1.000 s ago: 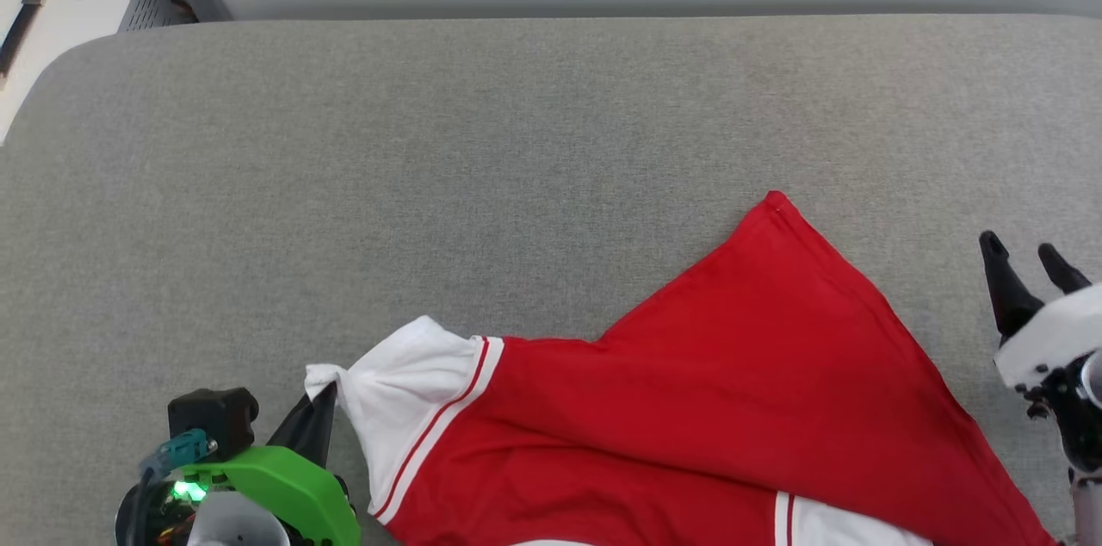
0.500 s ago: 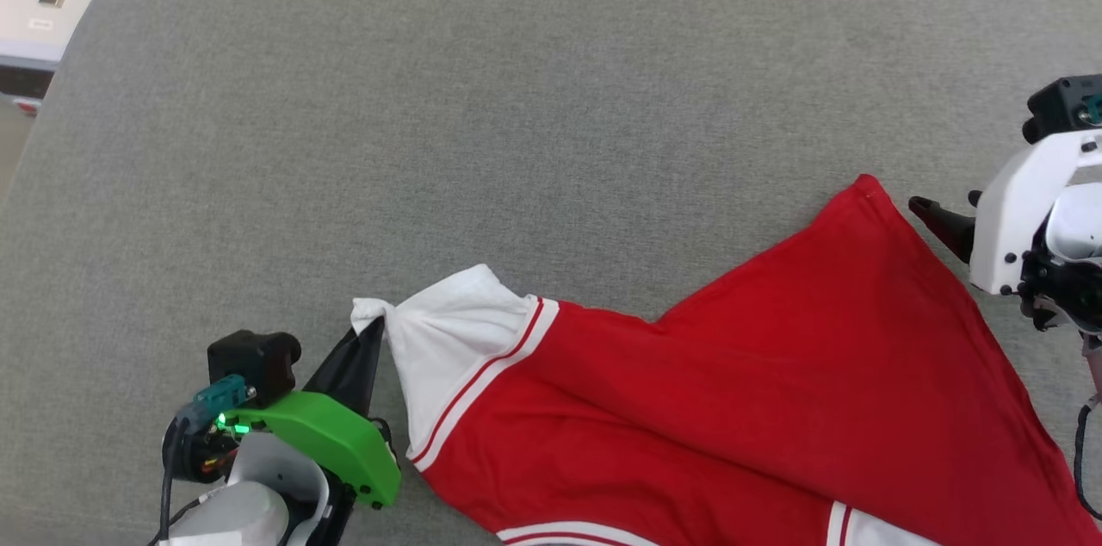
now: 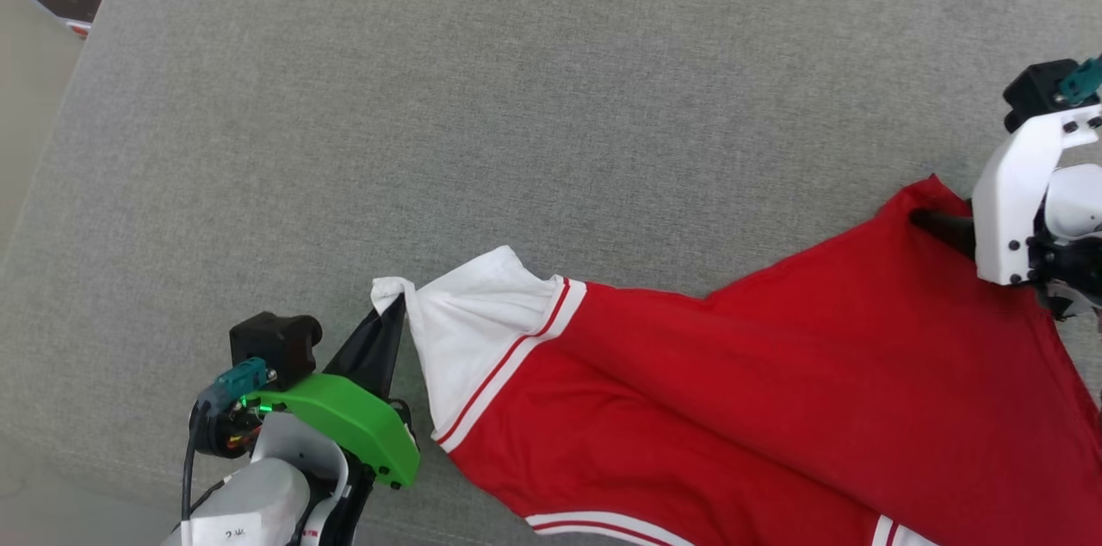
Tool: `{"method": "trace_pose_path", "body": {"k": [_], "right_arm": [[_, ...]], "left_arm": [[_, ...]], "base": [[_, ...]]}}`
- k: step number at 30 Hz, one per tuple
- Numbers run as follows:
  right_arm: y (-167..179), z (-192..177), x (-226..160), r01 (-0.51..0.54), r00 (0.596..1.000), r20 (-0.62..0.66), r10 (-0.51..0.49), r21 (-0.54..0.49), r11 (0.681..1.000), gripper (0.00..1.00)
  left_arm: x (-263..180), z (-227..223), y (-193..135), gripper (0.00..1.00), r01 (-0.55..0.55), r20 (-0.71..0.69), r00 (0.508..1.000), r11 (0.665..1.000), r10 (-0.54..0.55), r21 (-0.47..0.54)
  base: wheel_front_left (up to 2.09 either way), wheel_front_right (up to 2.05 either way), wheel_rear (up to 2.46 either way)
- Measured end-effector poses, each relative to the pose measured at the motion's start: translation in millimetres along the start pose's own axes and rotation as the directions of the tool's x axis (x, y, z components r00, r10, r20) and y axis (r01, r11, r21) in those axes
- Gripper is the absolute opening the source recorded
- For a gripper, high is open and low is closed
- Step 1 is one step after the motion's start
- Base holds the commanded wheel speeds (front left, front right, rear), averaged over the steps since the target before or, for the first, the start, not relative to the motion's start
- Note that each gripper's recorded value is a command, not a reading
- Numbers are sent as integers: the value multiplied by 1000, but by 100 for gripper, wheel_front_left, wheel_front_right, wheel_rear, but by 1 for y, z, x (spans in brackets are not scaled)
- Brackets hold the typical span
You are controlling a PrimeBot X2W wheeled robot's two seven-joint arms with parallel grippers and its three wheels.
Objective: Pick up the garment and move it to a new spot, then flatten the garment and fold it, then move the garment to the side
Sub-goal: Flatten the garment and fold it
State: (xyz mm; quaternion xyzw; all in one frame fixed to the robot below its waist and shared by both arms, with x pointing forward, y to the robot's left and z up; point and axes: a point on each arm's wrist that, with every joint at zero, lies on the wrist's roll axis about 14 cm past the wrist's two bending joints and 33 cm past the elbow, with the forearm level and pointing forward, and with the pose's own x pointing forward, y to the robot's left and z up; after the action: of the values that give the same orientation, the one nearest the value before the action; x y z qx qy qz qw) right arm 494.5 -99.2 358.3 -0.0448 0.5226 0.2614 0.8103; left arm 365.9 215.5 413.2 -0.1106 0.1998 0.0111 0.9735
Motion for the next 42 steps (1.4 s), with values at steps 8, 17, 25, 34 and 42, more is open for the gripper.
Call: {"method": "trace_pose_path", "body": {"k": [8, 17, 25, 34, 42], "right_arm": [[0, -1, -3, -9, 1000, -12, 9, 7, 1000, 0], [-5, 23, -32, 36, 987, 157, -39, 20, 999, 0], [-46, 75, -108, 174, 871, 444, -209, 118, 978, 0], [-67, 108, -175, 289, 721, 613, -322, 157, 944, 0], [-73, 164, -238, 359, 548, 757, -356, 171, 918, 0]], "left_arm": [[-2, 1, 4, 0, -8, 15, 1000, 1000, 8, -3], [-6, 29, 8, 0, -24, 108, 994, 1000, 24, 1], [18, 128, -21, 0, 59, 301, 950, 994, -85, 93], [53, 225, -70, 0, 162, 403, 889, 973, -215, 162], [77, 305, -90, 0, 137, 482, 843, 962, -238, 236]], "base": [[0, 0, 0], [0, 0, 0], [0, 0, 0], [0, 0, 0], [0, 0, 0]]}}
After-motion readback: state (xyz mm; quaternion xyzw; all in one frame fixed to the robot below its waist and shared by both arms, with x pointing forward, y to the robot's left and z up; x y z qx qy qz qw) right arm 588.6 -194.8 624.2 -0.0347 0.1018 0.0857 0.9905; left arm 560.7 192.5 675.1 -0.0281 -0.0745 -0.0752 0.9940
